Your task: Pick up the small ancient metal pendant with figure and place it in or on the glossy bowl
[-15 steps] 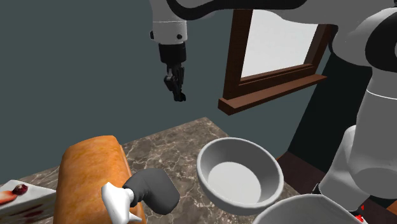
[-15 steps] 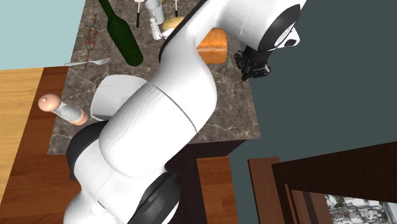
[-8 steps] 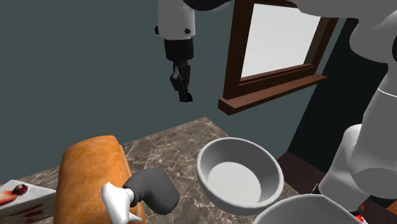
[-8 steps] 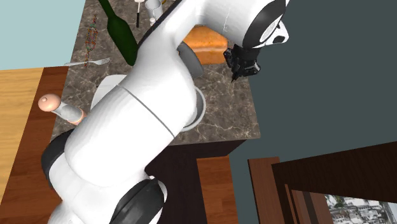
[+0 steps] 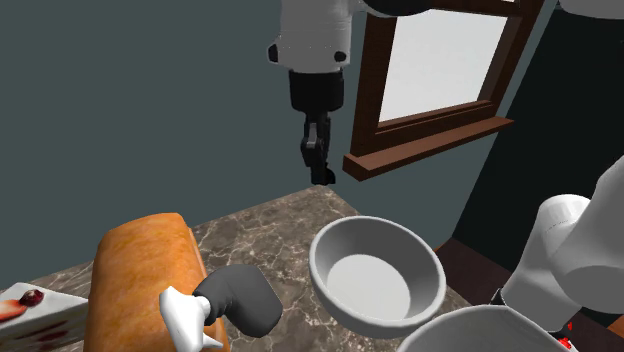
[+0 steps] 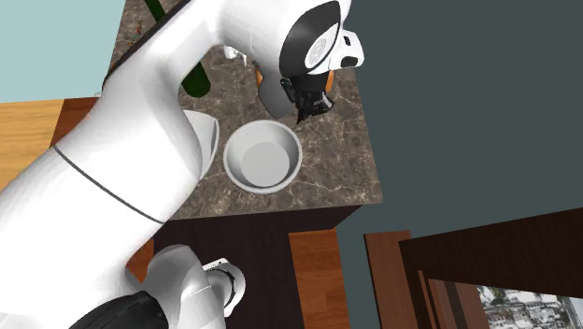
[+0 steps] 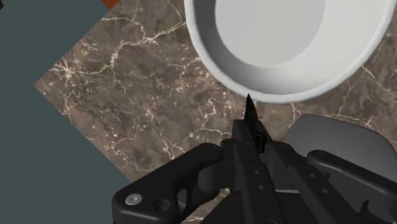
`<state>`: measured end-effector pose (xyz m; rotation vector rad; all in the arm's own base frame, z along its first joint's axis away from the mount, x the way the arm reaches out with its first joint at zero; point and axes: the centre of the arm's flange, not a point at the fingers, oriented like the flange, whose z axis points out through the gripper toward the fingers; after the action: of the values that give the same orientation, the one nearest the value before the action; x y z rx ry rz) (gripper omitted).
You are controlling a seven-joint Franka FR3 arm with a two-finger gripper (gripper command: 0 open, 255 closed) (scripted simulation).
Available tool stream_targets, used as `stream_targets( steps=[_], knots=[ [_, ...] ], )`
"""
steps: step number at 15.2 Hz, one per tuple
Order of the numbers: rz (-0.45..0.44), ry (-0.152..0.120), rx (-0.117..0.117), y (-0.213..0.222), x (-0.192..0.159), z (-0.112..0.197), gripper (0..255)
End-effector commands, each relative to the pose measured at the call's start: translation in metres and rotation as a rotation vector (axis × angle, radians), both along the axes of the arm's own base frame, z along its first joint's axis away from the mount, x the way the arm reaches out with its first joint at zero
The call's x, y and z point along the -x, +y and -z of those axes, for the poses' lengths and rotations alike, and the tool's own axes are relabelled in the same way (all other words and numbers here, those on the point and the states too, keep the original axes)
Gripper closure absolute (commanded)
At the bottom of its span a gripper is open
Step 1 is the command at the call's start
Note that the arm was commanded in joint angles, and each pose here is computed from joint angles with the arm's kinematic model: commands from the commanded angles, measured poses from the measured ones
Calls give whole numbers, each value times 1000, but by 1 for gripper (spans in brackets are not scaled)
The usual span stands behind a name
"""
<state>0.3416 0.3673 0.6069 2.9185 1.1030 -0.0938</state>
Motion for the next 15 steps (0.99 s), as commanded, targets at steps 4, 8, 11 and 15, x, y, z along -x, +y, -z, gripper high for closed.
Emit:
stream_targets(
  steps=[4, 8, 11, 15],
  knots=[
    [1, 0, 0, 5, 67, 0, 255],
    [1, 0, 0, 10, 119, 1, 255],
    [1, 0, 0, 13, 159, 1, 255],
    [1, 0, 0, 17, 211, 1, 255]
  ],
)
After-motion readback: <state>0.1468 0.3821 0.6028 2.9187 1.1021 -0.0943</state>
